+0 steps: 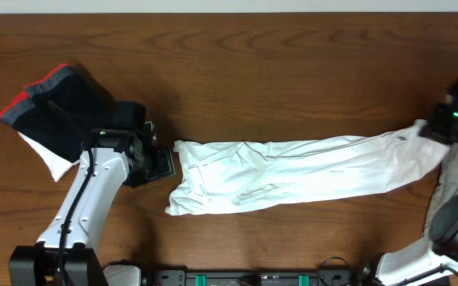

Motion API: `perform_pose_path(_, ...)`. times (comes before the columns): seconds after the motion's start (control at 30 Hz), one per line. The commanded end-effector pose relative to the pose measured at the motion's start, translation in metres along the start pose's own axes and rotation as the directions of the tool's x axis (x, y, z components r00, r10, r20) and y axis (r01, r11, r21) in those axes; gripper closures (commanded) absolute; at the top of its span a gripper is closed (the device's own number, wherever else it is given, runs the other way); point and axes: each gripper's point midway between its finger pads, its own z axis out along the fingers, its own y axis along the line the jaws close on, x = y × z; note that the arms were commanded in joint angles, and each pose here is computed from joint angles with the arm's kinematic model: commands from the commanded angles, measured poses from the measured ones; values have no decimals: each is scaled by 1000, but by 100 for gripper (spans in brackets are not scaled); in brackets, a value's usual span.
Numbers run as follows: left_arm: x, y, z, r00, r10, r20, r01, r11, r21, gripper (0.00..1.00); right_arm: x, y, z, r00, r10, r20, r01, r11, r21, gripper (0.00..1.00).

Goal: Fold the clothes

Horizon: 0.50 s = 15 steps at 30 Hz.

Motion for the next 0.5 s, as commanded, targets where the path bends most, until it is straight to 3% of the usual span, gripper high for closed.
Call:
perform_pose_path(0.0, -4, -4, -5, 1000, 1, 16, -2, 1000, 15, 40, 11, 32, -5, 998, -59, -38, 61, 996, 62, 99)
perform_pose_path(0.47, -4, -4, -5, 1000, 1, 16, -2, 1000, 15, 41, 77, 154, 22, 925, -320, -204, 342, 936, 80, 99)
